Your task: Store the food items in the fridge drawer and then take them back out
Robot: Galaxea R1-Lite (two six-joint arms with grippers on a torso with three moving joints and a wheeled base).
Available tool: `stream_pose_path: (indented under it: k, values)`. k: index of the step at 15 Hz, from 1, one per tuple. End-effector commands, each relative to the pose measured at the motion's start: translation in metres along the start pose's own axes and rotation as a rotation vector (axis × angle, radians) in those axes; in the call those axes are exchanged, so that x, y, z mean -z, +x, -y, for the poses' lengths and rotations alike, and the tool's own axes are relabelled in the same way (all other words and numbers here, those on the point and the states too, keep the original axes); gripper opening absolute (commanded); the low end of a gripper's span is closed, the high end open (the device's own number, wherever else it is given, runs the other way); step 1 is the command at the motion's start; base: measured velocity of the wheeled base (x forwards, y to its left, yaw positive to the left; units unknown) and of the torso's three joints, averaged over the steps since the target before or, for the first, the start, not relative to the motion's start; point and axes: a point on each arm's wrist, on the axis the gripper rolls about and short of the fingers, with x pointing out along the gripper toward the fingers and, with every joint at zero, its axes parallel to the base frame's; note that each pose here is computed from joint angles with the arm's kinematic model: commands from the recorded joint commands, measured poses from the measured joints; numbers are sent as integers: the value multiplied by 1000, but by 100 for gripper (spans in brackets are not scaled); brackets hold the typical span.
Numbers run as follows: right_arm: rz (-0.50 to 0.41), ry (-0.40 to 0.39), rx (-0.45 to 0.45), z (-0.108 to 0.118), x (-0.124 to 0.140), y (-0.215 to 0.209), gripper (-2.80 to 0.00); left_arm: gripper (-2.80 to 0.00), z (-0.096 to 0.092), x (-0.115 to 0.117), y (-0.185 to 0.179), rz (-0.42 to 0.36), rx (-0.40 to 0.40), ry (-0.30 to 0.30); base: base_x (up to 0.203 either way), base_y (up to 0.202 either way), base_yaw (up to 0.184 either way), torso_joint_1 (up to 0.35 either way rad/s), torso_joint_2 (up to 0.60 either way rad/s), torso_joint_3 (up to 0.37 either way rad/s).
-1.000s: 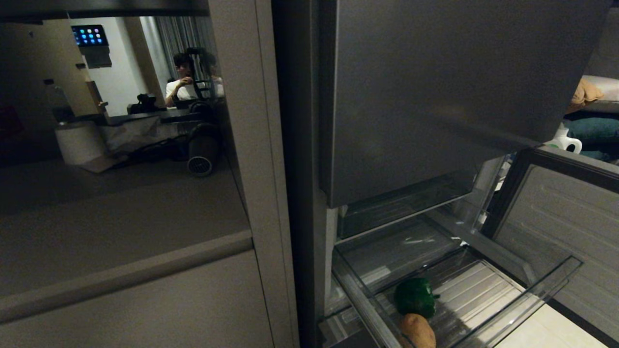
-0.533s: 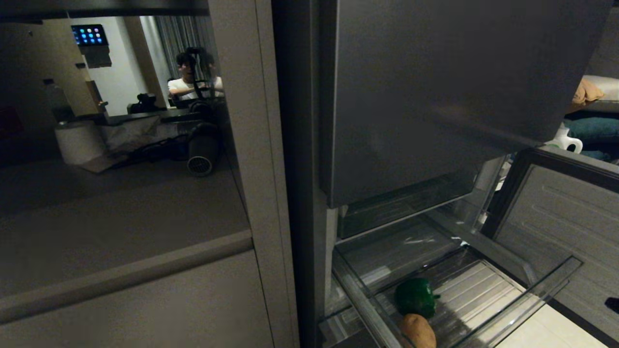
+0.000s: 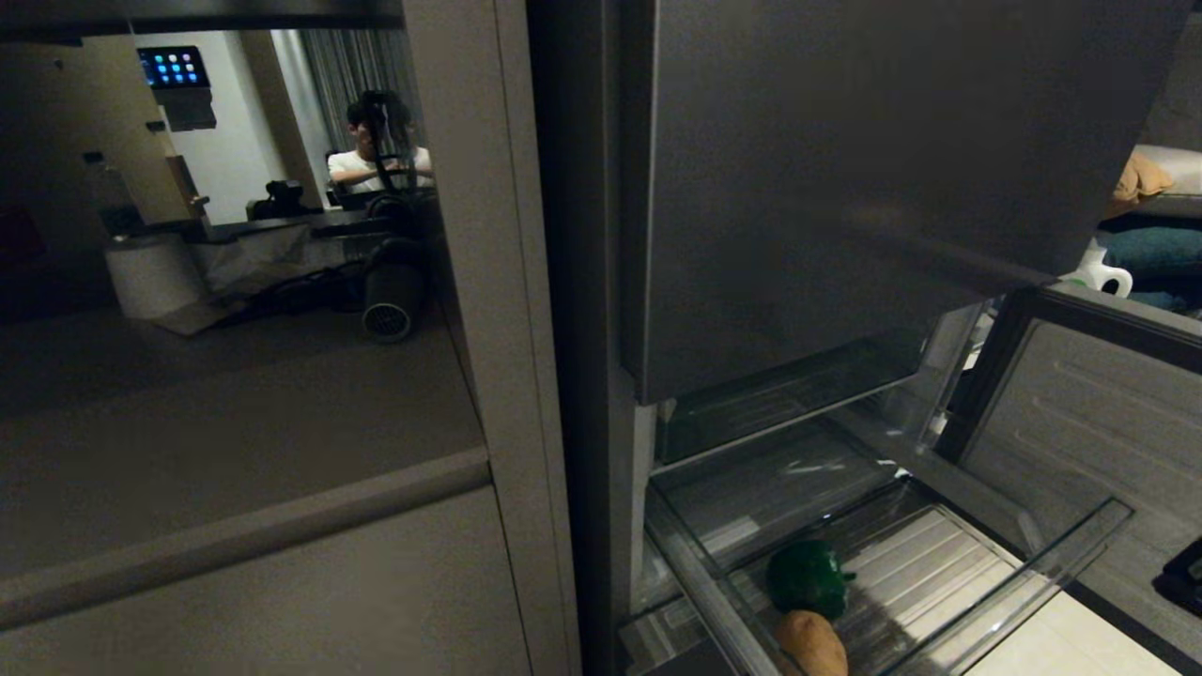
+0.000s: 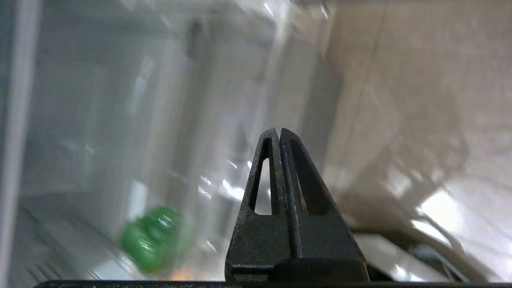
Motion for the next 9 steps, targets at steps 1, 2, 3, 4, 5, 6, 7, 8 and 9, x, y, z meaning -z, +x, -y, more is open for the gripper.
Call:
stream_pose_path:
  k: [1, 2, 3, 4, 5, 6, 7, 8, 9]
  values:
    - [-76, 14, 22, 15, 4, 10, -280, -280, 0, 0, 0, -1, 1, 0, 0, 0, 0, 0, 0, 0]
    - [-102, 14, 8, 15, 5, 12, -280, -280, 0, 0, 0, -1, 1, 0, 0, 0, 0, 0, 0, 0]
    - [-138, 19, -4, 15, 6, 17, -280, -280, 0, 0, 0, -1, -1, 0, 0, 0, 0, 0, 0, 0]
    - [-176, 24, -16, 16, 6, 22, -280, -280, 0, 0, 0, -1, 1, 0, 0, 0, 0, 0, 0, 0]
    - [-218, 32, -20, 17, 6, 31, -280, -280, 0, 0, 0, -1, 1, 0, 0, 0, 0, 0, 0, 0]
    - [-252, 37, -27, 16, 5, 40, -280, -280, 0, 0, 0, -1, 0, 0, 0, 0, 0, 0, 0, 0]
    - [-284, 32, -42, 14, 4, 49, -280, -280, 0, 0, 0, -1, 1, 0, 0, 0, 0, 0, 0, 0]
    - [-316, -7, -80, 7, 4, 56, -280, -280, 0, 0, 0, -1, 1, 0, 0, 0, 0, 0, 0, 0]
    - [-331, -53, -114, -1, 3, 62, -280, -280, 0, 0, 0, -1, 1, -1, 0, 0, 0, 0, 0, 0]
